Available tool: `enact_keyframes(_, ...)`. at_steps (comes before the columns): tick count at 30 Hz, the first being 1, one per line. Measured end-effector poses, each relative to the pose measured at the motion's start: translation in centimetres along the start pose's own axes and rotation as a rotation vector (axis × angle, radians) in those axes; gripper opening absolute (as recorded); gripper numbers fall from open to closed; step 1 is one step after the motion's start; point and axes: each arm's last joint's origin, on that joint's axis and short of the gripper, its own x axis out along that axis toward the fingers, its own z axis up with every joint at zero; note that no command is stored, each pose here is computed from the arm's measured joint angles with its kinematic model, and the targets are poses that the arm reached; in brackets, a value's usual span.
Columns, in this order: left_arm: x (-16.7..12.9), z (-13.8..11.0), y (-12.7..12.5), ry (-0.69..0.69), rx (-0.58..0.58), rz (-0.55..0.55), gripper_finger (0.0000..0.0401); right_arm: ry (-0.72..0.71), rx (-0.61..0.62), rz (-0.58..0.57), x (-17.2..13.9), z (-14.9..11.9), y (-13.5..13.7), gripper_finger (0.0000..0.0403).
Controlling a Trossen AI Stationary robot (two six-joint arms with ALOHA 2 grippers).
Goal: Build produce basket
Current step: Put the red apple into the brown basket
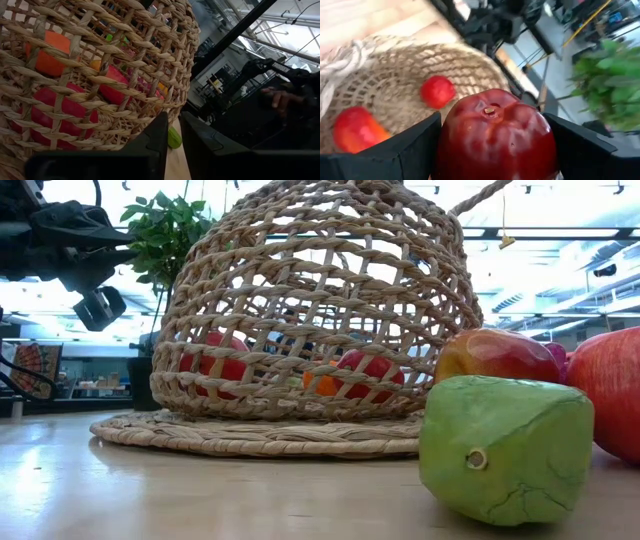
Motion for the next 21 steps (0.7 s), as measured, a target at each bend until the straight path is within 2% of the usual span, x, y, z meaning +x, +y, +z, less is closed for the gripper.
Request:
enact_keyframes(6,0.0,0.0,0.0,0.0,0.0,0.0,0.0057,0.022,0.115,0.022,1.5,-1.4,1.5,0.0344)
enact_keyframes(10,0.0,0.0,0.0,0.0,0.0,0.0,0.0061,-0.008,0.125,-0.01,2.7,-2.1,2.3,0.0344)
enact_keyframes(16,0.0,0.0,0.0,0.0,0.0,0.0,0.0057,-0.106,0.183,-0.084,3.5,-2.2,2.4,0.0344)
enact_keyframes(21,0.0,0.0,0.0,0.0,0.0,0.0,0.0058,-0.189,0.181,-0.141,3.6,-1.7,1.9,0.0344)
